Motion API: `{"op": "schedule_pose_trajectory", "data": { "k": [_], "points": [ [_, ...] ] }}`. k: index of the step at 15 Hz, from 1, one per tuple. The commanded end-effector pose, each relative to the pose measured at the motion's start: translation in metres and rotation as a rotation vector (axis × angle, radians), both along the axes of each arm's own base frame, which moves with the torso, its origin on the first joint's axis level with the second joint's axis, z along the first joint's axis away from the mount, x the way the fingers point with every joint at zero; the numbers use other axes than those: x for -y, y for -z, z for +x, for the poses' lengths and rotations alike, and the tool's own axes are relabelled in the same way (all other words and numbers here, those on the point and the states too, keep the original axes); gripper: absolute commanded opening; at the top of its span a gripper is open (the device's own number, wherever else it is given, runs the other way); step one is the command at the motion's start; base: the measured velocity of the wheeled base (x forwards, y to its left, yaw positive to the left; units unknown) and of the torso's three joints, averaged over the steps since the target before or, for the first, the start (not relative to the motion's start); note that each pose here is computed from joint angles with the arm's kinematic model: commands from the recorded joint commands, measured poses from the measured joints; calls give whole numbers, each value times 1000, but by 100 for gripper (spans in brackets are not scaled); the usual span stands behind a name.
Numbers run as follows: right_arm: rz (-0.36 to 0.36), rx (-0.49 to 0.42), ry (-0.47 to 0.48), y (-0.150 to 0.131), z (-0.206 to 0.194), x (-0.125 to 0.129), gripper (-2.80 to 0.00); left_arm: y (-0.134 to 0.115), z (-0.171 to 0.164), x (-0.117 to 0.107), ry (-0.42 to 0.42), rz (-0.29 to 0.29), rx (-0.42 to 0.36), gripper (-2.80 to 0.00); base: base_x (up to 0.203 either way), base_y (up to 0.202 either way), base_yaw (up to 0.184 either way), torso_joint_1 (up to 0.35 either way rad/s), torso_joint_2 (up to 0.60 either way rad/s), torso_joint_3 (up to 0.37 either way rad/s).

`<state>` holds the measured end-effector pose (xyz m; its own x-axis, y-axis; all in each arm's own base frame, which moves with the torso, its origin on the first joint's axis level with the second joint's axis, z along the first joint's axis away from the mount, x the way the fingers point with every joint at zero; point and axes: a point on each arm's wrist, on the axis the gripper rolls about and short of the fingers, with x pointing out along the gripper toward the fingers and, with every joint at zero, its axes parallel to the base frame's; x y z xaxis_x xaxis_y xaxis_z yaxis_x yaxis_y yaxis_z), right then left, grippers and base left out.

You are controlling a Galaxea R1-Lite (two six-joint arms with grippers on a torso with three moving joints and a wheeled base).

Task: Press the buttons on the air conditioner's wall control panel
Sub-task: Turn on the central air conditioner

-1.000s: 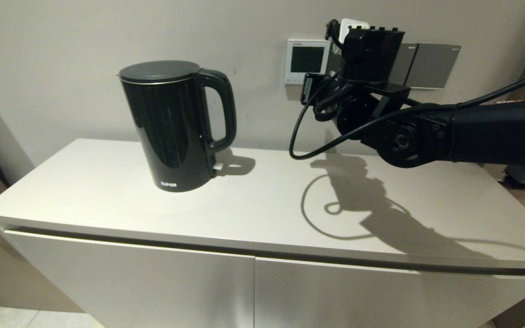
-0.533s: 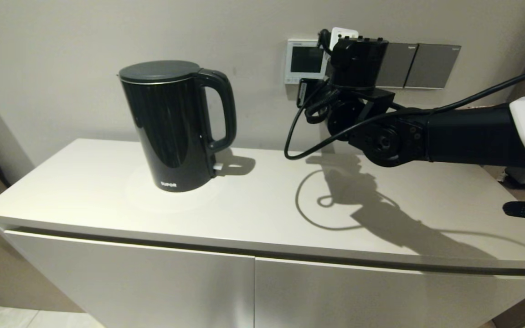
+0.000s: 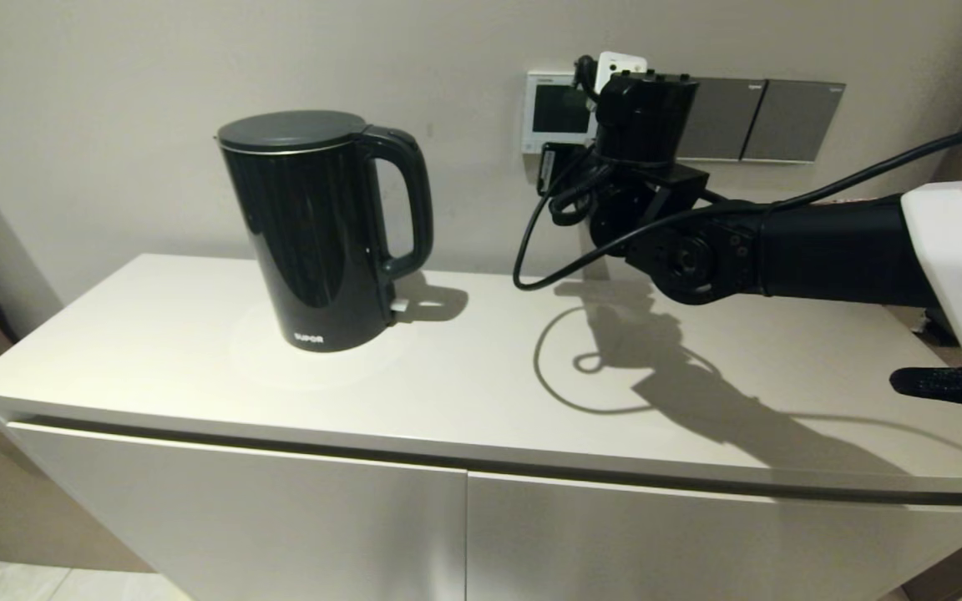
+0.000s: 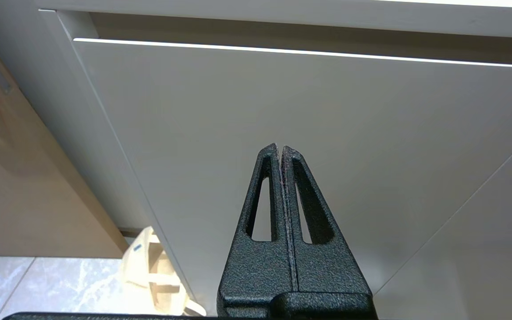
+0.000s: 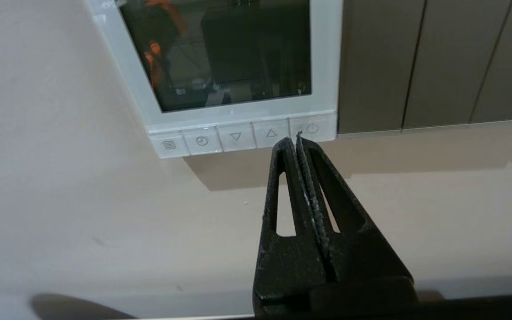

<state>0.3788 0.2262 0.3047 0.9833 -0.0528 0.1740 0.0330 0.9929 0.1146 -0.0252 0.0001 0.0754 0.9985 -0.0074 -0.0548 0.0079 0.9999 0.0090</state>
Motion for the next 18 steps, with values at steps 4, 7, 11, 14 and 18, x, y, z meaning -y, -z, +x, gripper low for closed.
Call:
{"op": "schedule_pose_trajectory", "data": {
  "k": [4,7,11,14,18],
  "points": [
    [-5,-1,6,5,7,-2,-280,0,0,0,0,0,0,-280,0,0,0,0,0,0],
    [-11,-3,13,7,11,0,-280,0,0,0,0,0,0,-280,0,0,0,0,0,0],
    [-3,12,19,2,12,2,-280,0,0,0,0,0,0,-280,0,0,0,0,0,0],
    [3,22,19,-3,9,4,-280,0,0,0,-1,0,0,-280,0,0,0,0,0,0],
    [-13,15,27,1,12,5,-280,0,0,0,0,0,0,-280,0,0,0,0,0,0]
  ]
}}
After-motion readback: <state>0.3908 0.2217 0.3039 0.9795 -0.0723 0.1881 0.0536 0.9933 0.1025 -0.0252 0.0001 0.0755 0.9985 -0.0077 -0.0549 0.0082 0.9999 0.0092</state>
